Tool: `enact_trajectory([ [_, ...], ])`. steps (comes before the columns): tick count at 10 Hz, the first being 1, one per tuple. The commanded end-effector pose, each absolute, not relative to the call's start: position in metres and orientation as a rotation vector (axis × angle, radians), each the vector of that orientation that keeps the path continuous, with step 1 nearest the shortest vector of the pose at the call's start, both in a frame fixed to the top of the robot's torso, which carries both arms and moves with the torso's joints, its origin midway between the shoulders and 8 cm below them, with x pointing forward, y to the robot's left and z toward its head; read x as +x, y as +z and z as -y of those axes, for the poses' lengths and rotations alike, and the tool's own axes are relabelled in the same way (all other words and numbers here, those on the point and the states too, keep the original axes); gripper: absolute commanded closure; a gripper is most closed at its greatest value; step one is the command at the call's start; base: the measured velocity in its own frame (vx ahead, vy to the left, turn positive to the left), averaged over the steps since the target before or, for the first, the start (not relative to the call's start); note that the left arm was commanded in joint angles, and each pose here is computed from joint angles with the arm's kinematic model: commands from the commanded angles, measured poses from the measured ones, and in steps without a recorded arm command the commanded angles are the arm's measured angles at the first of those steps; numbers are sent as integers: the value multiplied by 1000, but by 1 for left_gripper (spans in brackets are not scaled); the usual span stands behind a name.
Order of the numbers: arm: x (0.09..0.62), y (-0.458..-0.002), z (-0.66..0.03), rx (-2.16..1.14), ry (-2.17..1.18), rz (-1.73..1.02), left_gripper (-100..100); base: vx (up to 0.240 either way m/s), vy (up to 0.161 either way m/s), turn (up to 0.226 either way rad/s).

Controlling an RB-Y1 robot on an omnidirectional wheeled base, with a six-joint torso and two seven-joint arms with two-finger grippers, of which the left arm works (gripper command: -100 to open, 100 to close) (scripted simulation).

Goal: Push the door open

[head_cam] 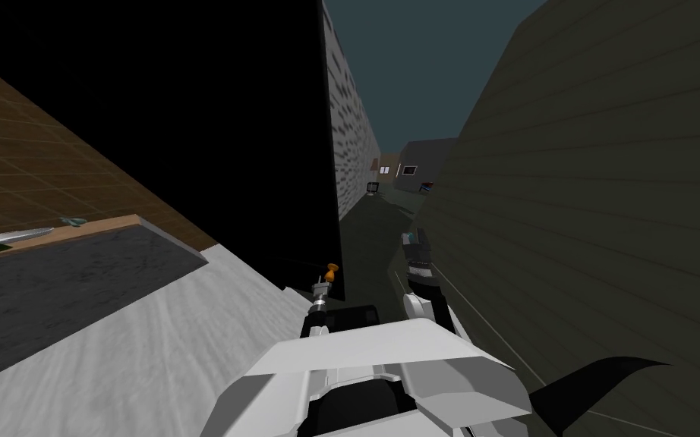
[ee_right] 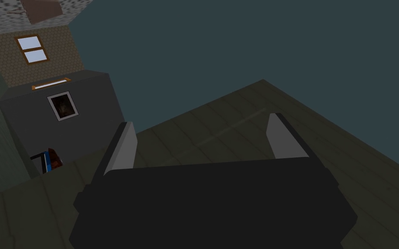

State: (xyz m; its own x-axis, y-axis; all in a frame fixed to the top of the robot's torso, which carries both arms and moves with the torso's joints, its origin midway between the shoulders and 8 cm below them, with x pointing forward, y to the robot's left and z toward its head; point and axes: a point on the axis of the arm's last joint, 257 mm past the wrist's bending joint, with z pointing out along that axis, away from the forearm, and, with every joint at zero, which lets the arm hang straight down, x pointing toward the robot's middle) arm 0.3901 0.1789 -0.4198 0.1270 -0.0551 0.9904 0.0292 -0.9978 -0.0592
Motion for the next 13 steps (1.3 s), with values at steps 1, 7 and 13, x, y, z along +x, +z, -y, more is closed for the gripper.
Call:
enact_trajectory([
  [1,404,-405,-155,-2301,-2088,-29,-100,-37,20,34],
  [7,425,-394,-129,-2343,-2086,-32,-100,-22,14,33],
  [13,427,-393,-125,-2348,-2087,-31,-100,-2,0,3],
])
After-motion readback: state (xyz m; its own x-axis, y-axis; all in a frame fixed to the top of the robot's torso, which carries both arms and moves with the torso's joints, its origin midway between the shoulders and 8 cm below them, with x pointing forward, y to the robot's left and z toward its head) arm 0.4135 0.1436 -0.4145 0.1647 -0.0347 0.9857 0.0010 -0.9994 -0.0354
